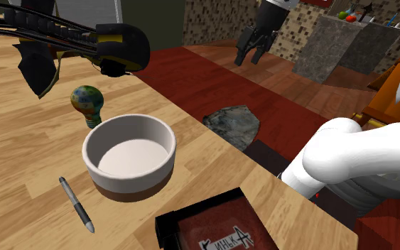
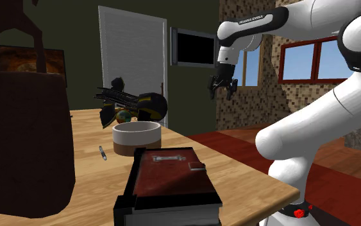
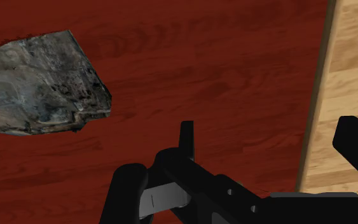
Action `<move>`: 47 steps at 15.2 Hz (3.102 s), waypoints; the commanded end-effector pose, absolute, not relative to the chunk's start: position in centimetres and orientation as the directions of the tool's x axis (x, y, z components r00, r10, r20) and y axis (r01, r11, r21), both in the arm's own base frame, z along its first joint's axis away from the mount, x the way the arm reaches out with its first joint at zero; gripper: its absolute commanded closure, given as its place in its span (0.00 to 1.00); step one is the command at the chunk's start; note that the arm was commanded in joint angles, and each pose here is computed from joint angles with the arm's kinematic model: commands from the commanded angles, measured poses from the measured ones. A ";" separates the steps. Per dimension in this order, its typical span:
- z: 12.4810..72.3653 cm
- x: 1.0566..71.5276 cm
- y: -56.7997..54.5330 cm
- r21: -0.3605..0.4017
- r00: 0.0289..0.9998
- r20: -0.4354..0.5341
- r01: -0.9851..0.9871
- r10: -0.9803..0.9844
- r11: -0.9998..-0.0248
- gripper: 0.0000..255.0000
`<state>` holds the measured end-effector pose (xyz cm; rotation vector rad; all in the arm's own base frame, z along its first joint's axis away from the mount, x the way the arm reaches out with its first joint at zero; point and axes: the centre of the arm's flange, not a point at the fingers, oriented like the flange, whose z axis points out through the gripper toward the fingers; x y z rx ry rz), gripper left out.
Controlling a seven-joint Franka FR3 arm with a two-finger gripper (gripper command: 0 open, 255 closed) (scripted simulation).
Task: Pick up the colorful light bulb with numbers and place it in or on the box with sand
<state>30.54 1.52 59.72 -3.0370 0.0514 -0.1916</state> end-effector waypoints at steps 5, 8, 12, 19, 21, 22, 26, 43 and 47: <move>59.8 32.2 6.9 -0.075 0.992 0.126 -0.016 -0.026 -0.997 0.00; 59.8 33.4 10.9 -0.057 0.992 0.127 -0.008 -0.015 -0.998 0.00; 59.7 35.0 16.3 -0.032 0.992 0.128 0.003 -0.001 -0.999 0.00; 59.1 37.6 25.8 0.011 0.991 0.130 0.022 0.024 -1.000 0.00; 58.9 38.3 28.5 0.023 0.991 0.130 0.028 0.031 -0.999 0.00; 58.8 38.7 29.8 0.030 0.991 0.130 0.031 0.034 -0.999 0.00; 58.2 40.1 35.2 0.054 0.990 0.131 0.042 0.049 -0.998 0.00; 52.5 43.4 46.5 0.107 0.988 0.130 0.065 0.079 -0.992 0.00; 52.5 43.4 46.5 0.107 0.988 0.130 0.065 0.079 -0.992 0.00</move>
